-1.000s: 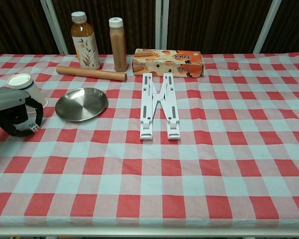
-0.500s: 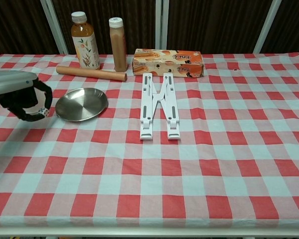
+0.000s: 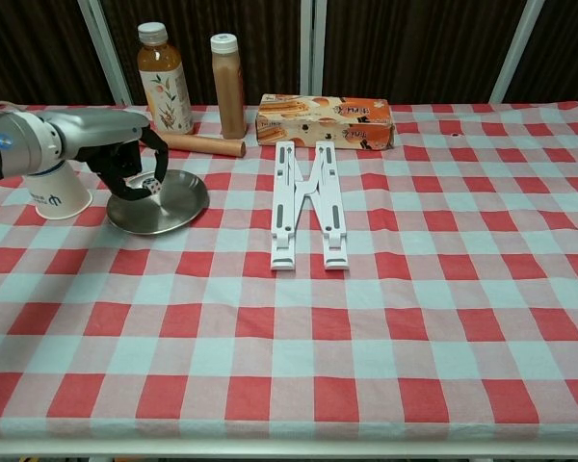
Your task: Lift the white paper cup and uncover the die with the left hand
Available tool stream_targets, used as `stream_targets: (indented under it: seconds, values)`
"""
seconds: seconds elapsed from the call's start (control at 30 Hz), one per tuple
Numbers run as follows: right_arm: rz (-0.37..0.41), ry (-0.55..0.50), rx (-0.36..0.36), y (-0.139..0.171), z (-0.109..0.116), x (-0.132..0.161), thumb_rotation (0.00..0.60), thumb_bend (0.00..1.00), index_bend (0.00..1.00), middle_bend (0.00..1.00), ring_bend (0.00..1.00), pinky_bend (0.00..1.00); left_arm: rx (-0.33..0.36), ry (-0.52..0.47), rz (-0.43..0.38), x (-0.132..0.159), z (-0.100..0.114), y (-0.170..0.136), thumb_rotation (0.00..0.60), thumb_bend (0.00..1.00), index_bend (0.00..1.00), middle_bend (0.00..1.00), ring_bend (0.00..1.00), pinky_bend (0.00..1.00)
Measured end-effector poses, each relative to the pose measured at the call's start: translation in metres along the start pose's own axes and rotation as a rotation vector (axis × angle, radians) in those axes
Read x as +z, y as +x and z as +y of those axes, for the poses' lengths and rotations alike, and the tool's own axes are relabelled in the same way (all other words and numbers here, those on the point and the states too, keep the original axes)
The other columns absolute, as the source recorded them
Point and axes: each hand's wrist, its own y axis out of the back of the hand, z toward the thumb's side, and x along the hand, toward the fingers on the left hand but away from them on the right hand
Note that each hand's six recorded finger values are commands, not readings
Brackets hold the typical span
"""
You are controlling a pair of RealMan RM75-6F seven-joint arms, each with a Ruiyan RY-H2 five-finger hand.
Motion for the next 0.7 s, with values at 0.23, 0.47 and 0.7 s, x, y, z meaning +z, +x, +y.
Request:
stream_targets:
  seconds: [0.23,0.47,0.7]
  values:
    - [0.006,-0.009,0.003,0.000,-0.001,0.001,0.600,0.16,0.15,0.35,0.17,0.25,0.007,0.047,0.014,0.002,0.001,-0.005,0.600,0.24,0.24,0.81,0.83,0.97]
    - [0.015,-0.006,-0.009,0.000,0.004,0.001,0.600,0.16,0.15,0.35,0.17,0.25,0.153,-0.035,0.073,-0.020,0.023,-0.041,0.600,0.20,0.25,0.67,0.67,0.91]
    - [0.027,-0.005,-0.022,0.000,0.008,0.004,0.600,0.16,0.15,0.35,0.17,0.26,0.291,-0.263,0.181,-0.075,0.021,-0.099,0.600,0.19,0.25,0.38,0.34,0.57]
